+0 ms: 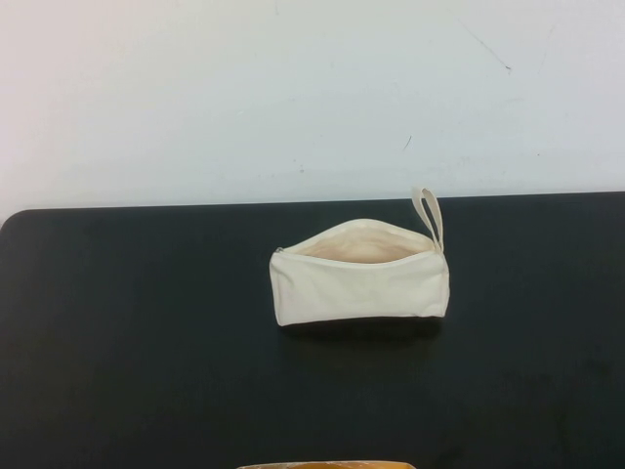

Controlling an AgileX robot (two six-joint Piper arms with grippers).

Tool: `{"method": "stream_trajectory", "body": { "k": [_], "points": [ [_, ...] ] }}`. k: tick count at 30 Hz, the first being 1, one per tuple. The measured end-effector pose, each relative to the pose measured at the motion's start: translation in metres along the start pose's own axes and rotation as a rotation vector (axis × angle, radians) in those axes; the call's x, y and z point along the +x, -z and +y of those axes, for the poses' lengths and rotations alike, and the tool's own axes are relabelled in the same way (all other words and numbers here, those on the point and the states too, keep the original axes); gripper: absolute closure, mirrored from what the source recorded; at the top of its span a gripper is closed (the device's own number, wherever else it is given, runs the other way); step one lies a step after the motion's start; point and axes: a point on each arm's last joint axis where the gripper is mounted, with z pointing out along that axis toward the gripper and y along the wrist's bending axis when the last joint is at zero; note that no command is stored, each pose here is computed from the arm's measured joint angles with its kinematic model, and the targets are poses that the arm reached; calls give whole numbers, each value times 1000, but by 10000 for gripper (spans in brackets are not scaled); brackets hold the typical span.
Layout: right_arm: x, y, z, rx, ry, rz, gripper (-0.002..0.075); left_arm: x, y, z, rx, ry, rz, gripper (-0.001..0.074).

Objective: Put eraser into pencil case

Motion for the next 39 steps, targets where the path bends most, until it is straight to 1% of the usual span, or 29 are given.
{"method": "stream_trajectory", "body": {
  "k": [4,11,39],
  "points": [
    [0,0,0,-4,3,2,725,0,0,0,0,0,0,738],
    [0,0,5,-91,35,-3,725,0,0,0,0,0,0,738],
    [0,0,5,-86,33,-1,725,0,0,0,0,0,0,738]
  ]
}}
